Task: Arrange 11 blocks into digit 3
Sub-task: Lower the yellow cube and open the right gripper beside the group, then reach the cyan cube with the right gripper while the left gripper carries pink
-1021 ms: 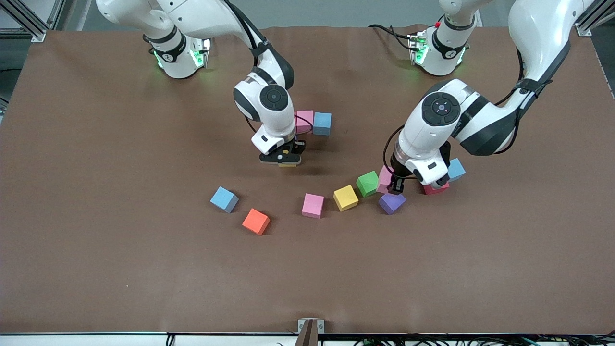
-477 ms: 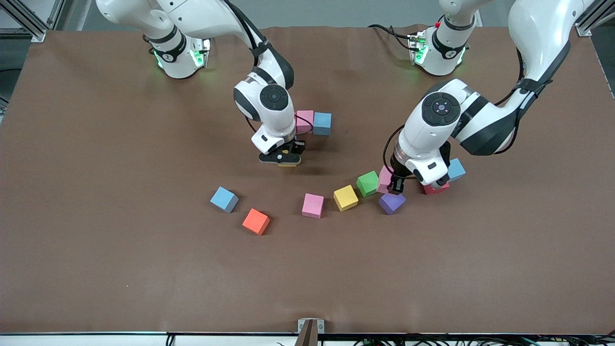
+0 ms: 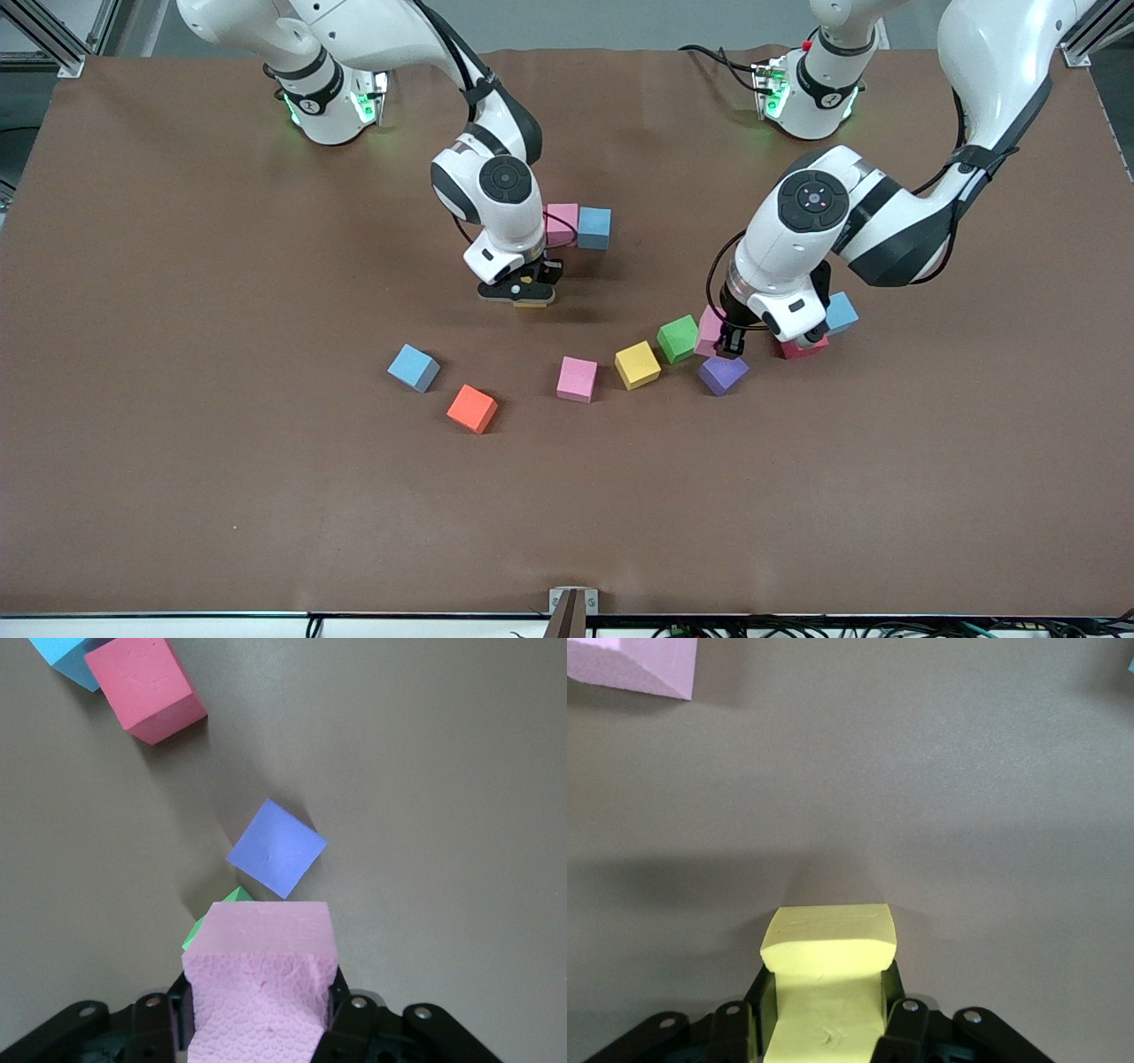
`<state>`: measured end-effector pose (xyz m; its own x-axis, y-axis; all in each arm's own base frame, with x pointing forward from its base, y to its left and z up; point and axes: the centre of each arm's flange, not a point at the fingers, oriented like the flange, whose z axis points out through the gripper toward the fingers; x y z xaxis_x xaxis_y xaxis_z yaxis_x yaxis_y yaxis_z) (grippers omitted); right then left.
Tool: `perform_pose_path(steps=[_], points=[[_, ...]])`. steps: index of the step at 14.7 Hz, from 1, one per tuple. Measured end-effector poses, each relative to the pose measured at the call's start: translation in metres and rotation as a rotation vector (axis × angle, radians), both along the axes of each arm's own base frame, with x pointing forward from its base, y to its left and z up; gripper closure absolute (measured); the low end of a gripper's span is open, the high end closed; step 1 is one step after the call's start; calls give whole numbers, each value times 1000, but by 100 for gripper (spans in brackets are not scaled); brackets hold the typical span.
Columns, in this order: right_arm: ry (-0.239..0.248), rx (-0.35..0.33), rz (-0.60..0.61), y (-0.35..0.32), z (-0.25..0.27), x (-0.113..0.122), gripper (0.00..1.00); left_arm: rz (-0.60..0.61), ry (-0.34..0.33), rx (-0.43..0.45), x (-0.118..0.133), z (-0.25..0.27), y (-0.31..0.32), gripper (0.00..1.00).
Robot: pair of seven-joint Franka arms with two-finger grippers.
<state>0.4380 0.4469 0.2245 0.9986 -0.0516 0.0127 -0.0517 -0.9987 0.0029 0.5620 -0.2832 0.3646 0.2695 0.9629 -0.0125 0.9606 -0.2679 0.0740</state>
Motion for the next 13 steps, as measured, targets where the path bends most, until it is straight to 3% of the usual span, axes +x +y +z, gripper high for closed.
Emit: perform_pose_path(steps=[1,5,6,13], points=[[1,-1,0,0,-1,-1,45,0,0,0,0,0,0,45],[8,-8,1,-2,-5,-4,6,0,0,0,0,0,0,45],[8,-8,1,-2,-5,-4,0,0,0,0,0,0,0,45],[-23,12,-30,-7,25,12,0,0,0,0,0,0,0,45]])
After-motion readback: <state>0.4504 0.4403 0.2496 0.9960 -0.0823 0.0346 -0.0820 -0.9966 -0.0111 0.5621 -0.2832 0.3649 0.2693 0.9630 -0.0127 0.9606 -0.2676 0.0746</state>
